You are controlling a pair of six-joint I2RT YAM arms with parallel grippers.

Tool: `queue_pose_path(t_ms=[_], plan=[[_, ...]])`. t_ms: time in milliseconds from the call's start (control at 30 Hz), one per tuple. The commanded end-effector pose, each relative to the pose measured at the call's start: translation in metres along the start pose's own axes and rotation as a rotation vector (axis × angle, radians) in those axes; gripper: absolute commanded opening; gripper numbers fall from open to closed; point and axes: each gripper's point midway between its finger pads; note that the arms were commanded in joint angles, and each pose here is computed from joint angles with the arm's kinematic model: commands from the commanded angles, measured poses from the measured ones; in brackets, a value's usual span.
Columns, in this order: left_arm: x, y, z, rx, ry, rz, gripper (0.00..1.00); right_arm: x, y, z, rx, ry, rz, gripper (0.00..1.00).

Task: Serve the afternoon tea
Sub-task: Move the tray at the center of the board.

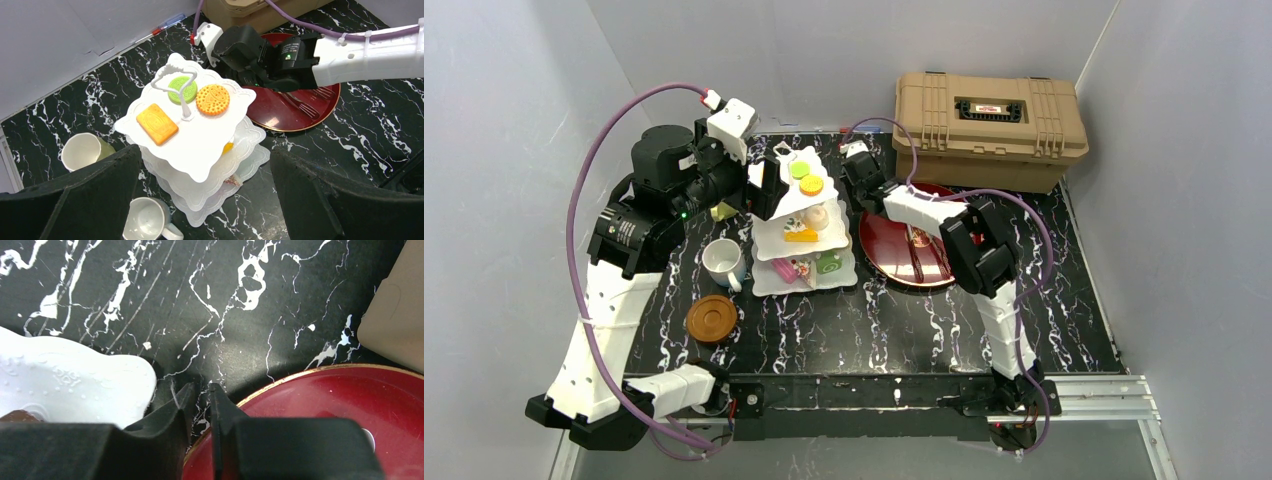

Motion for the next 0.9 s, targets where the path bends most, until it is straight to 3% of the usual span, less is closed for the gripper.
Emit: queue_pose_path(t_ms=[0, 200, 467, 600, 867], plan=[[0.0, 0.008, 0.006, -0.023, -0.005, 0.0, 0.99, -0.017, 0.0, 0.002, -0.025, 0.016, -0.041, 0.24], [0.002, 0.006, 0.004, -0.013, -0.01, 0.009, 0.99, -0.056, 0.023, -0.021, -0.008, 0.025, -0.115, 0.15], [0.005, 0.0, 0.002, -0.006, -0.003, 0.022, 0.99, -0.091, 0.078, -0.026, -0.061, 0.032, -0.19, 0.13], [0.009, 0.0, 0.007, -0.009, 0.007, 0.039, 0.99, -0.079, 0.113, 0.011, -0.161, 0.002, -0.109, 0.31], [0.041, -0.002, 0.01, 0.026, -0.007, 0.14, 0.99, -0.006, 0.234, 0.153, -0.383, -0.05, 0.27, 0.8]])
Point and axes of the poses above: each gripper's point midway between its finger pads, its own y axis back along the fingers, its own x axis along the line the jaws close on, z = x × y, and after that the axes turned 9 degrees about -y, right-handed
